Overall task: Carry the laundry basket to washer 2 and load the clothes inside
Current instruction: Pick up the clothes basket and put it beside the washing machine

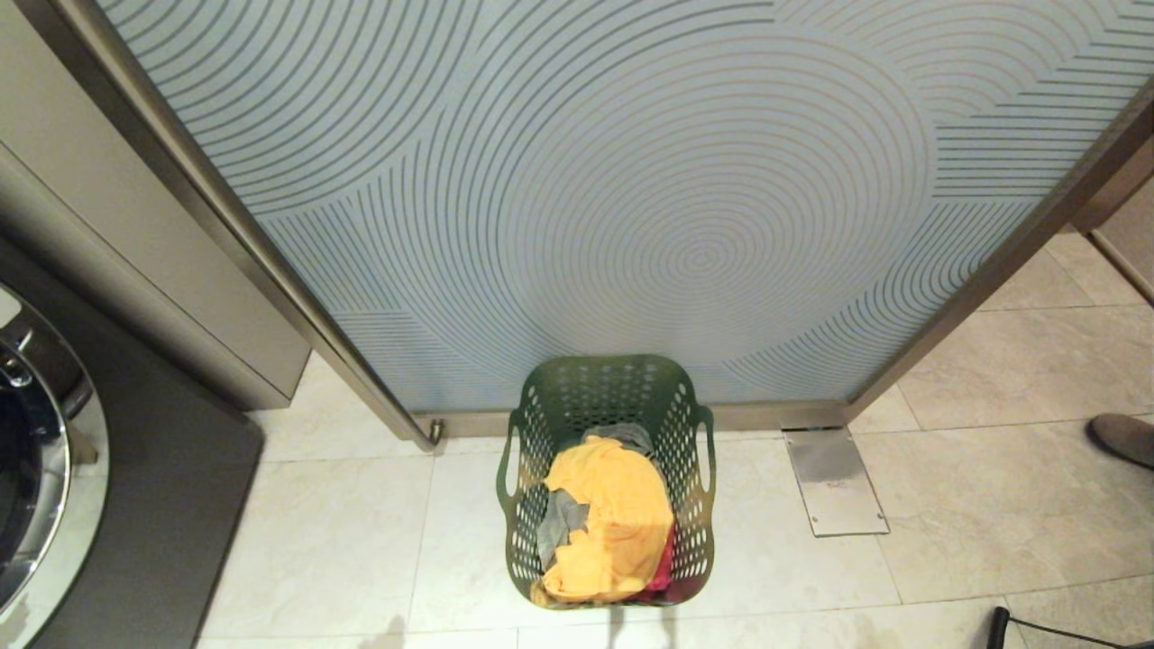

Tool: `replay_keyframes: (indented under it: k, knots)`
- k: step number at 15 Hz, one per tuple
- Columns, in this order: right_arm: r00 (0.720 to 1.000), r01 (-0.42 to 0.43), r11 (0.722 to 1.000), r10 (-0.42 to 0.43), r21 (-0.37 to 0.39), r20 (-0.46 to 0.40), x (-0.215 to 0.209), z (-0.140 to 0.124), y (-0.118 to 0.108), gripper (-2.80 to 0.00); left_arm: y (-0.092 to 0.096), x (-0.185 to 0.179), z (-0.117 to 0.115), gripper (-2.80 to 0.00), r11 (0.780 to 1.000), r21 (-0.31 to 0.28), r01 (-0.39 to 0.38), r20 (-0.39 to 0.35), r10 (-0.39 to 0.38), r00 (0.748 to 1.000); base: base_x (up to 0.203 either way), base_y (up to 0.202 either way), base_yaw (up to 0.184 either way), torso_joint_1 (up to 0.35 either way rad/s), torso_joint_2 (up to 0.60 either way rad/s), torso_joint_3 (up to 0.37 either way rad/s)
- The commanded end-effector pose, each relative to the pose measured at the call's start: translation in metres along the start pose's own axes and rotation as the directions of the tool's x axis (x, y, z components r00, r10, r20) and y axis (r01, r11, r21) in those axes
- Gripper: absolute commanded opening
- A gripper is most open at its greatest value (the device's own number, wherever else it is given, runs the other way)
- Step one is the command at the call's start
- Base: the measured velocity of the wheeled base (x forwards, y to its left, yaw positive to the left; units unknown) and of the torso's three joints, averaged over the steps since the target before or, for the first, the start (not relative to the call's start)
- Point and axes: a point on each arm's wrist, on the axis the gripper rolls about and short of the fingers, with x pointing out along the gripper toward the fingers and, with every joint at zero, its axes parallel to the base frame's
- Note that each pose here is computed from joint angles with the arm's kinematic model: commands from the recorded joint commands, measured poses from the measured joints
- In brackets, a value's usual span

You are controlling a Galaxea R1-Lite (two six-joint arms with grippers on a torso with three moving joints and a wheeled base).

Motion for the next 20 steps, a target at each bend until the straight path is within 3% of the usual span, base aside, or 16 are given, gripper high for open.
replay_keyframes:
  k: [1,3,6,7,9,10,12,14,15,18,20]
  knots:
    - [1.0,-0.001,1.0,0.001,-0.001,0.001,0.0,0.0,0.0,-2.8,0.0,0.0,0.0,-2.8,1.0,-0.003,0.0,0.001,0.0,1.0,0.0,0.0,0.0,0.0,0.0,0.0]
    - [1.0,-0.002,1.0,0.002,-0.028,-0.003,0.0,0.0,0.0,-2.8,0.0,0.0,0.0,-2.8,1.0,-0.006,-0.003,-0.001,0.003,1.0,0.0,0.0,0.0,0.0,0.0,0.0]
    - [0.999,0.043,0.998,-0.043,0.051,0.005,-0.001,0.002,-0.001,-2.8,0.0,0.0,0.001,-2.8,0.997,-0.076,-0.007,0.008,0.007,1.0,0.0,0.0,0.0,0.0,0.0,0.0]
    - [0.998,0.044,0.998,-0.046,0.047,0.035,-0.004,0.012,-0.002,-2.8,0.001,-0.002,0.008,-2.8,0.997,-0.073,-0.004,0.031,0.006,1.0,0.0,0.0,0.0,0.0,0.0,0.0]
    - [0.994,0.054,0.997,-0.058,0.048,0.089,-0.015,0.05,-0.004,-2.8,0.003,-0.01,0.039,-2.8,0.997,-0.071,0.015,0.084,-0.009,0.996,0.0,0.0,0.0,0.0,0.0,0.0]
    - [0.995,0.062,0.997,-0.066,0.05,0.077,-0.019,0.076,-0.006,-2.8,0.005,-0.012,0.059,-2.8,0.997,-0.071,0.042,0.064,-0.038,0.997,0.0,0.0,0.0,0.0,0.0,0.0]
    - [0.997,0.073,0.996,-0.071,0.05,-0.039,-0.004,0.12,-0.01,-2.8,0.007,0.006,0.094,-2.8,0.99,-0.087,0.11,-0.067,-0.116,0.991,0.0,0.0,0.0,0.0,0.0,0.0]
    - [0.983,0.078,0.995,-0.068,0.058,-0.169,0.03,0.154,-0.014,-2.8,0.01,0.042,0.12,-2.8,0.976,-0.125,0.178,-0.22,-0.202,0.954,0.0,0.0,0.0,0.0,0.0,0.0]
    - [0.968,0.083,0.994,-0.062,0.077,-0.242,0.053,0.164,-0.015,-2.8,0.01,0.066,0.127,-2.8,0.965,-0.155,0.21,-0.3,-0.249,0.921,0.0,0.0,0.0,0.0,0.0,0.0]
    - [0.915,0.111,0.983,-0.045,0.143,-0.4,0.125,0.169,-0.018,-2.8,0.009,0.139,0.124,-2.8,0.928,-0.256,0.27,-0.48,-0.364,0.798,0.0,0.0,0.0,0.0,0.0,0.0]
    - [0.887,0.129,0.978,-0.039,0.167,-0.46,0.175,0.162,-0.019,-2.8,0.006,0.188,0.112,-2.8,0.905,-0.313,0.287,-0.558,-0.42,0.716,0.0,0.0,0.0,0.0,0.0,0.0]
